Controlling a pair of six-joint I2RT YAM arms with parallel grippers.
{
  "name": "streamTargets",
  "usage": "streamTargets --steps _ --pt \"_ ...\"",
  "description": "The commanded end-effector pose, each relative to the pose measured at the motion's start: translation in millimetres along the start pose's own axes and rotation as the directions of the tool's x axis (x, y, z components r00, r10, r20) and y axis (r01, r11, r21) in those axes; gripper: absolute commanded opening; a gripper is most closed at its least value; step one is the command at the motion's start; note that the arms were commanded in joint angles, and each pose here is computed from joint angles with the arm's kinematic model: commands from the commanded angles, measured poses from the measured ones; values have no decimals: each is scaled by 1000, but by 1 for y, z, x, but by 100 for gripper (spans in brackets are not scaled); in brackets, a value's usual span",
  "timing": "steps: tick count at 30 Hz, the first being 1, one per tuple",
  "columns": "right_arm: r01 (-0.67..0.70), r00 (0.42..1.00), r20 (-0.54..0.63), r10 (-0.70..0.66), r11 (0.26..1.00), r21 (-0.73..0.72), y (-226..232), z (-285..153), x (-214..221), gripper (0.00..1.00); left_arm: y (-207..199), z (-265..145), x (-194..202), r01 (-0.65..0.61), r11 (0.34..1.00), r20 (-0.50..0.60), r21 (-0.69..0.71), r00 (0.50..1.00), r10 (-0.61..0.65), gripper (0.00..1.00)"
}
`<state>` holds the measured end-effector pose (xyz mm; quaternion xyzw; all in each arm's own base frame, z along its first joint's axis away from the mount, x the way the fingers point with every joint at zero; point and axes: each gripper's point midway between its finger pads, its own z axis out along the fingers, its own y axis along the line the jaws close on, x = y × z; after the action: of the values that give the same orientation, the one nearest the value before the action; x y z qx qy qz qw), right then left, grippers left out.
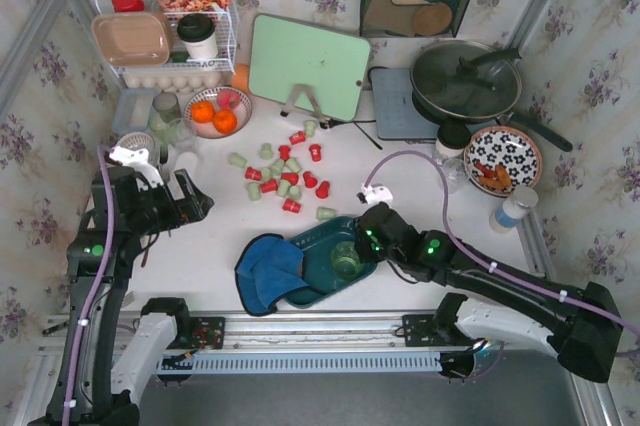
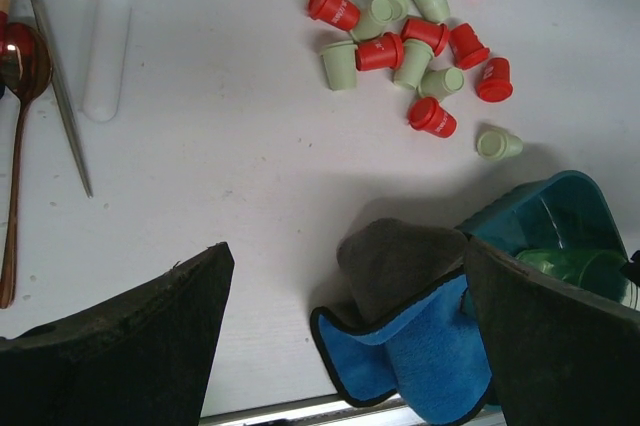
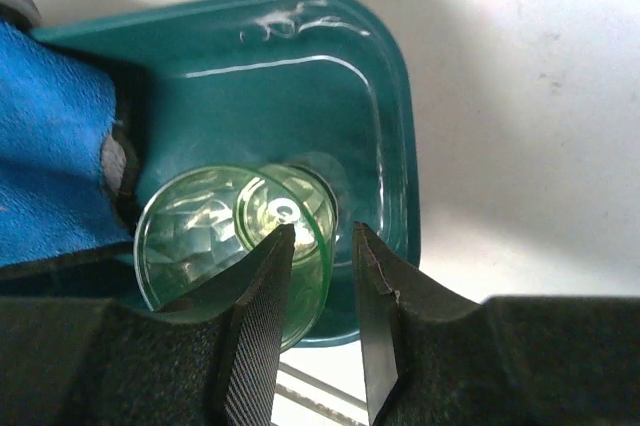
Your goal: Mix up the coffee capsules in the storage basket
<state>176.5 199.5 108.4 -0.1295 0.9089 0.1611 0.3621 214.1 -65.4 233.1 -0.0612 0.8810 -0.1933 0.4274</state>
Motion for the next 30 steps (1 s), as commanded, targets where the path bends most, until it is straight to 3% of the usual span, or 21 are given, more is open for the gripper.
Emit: streamTargets --steps 1,18,30 --pt "29 999 -30 -29 999 22 1 1 10 38 2 0 -3 -10 1000 22 -10 1000 10 100" --pt "117 989 -101 -112 992 41 10 20 32 33 1 4 -1 2 1000 2 -2 1000 -2 100" --pt "143 987 -73 -140 989 36 24 26 11 12 -1 0 -2 -3 1000 20 11 1000 3 100"
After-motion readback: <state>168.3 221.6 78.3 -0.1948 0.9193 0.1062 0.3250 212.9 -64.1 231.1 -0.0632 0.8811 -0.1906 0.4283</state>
